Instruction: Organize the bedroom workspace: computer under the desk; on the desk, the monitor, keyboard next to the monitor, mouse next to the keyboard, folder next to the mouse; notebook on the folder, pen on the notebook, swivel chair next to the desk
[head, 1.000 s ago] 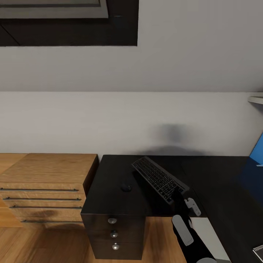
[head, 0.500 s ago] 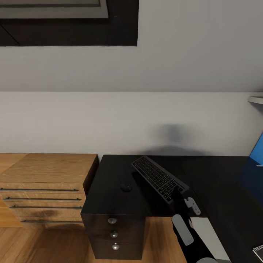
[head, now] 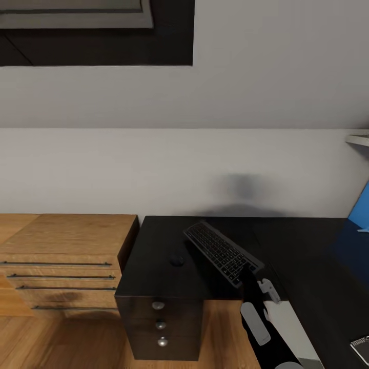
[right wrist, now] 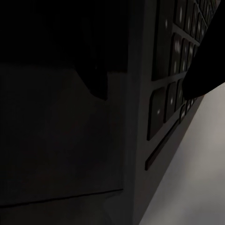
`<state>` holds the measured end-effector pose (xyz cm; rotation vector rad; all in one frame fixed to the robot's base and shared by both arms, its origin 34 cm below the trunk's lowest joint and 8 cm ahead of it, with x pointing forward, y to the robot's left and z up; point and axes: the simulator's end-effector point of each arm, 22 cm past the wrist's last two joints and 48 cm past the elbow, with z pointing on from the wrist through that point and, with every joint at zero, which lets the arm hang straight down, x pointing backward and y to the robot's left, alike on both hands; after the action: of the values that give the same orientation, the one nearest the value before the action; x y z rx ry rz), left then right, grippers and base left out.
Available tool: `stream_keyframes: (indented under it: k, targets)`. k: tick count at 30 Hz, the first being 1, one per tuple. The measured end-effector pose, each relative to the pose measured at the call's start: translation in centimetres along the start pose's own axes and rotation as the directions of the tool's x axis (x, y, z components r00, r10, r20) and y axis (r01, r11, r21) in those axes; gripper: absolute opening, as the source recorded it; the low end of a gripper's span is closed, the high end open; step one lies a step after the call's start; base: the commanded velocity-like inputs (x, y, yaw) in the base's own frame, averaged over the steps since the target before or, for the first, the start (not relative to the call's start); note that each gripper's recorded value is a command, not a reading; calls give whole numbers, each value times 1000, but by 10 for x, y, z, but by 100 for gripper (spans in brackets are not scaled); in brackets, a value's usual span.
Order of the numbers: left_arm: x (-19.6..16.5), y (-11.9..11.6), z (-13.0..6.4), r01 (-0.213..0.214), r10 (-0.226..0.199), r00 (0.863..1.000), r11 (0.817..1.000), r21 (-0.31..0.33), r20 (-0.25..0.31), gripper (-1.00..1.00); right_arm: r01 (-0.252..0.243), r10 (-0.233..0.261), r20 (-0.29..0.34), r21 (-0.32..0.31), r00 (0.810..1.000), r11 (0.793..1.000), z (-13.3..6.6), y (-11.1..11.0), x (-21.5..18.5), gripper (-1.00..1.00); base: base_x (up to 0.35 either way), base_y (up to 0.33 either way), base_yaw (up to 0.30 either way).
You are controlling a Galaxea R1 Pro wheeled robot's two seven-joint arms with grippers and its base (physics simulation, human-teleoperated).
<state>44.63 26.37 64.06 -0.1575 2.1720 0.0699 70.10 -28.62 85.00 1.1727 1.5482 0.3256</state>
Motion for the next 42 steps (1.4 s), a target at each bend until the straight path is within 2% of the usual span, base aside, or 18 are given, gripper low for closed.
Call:
stream_keyframes:
  k: [10, 12, 15, 19, 22, 27, 42]
  targets:
    - [0, 1, 0, 0, 0, 1000, 1000, -2, 0, 100, -3, 3, -1, 33, 1000, 999, 0, -10, 1, -100, -99, 0, 0]
    - [0, 1, 0, 0, 0, 1000, 1000, -2, 1, 100, 3, -3, -11, 51, 1000, 999, -1, -18, 6, -100, -5, 0, 0]
    - [0, 1, 0, 0, 0, 1000, 1000, -1, 2, 100, 30, -29, -12, 44, 1000, 999, -1, -18, 6, -100, -2, 0, 0]
    - [-1, 1, 0, 0, 0, 1000, 1000, -1, 2, 100, -1, 2, -20, 62, 1000, 998, -1, -23, 9, -100, 0, 0, 0]
    - [-1, 1, 0, -1, 1, 1000, 1000, -1, 2, 100, -46, 50, -36, 98, 998, 994, -2, -35, 15, -100, 0, 0, 0]
    - [-1, 1, 0, -1, 1, 1000, 1000, -2, 2, 100, -80, 85, -42, 118, 995, 990, -3, -38, 18, -100, 0, 0, 0]
    - [-1, 1, 0, -1, 1, 1000, 1000, -1, 2, 100, -81, 87, -44, 122, 995, 989, -3, -40, 19, -100, -26, 0, 0]
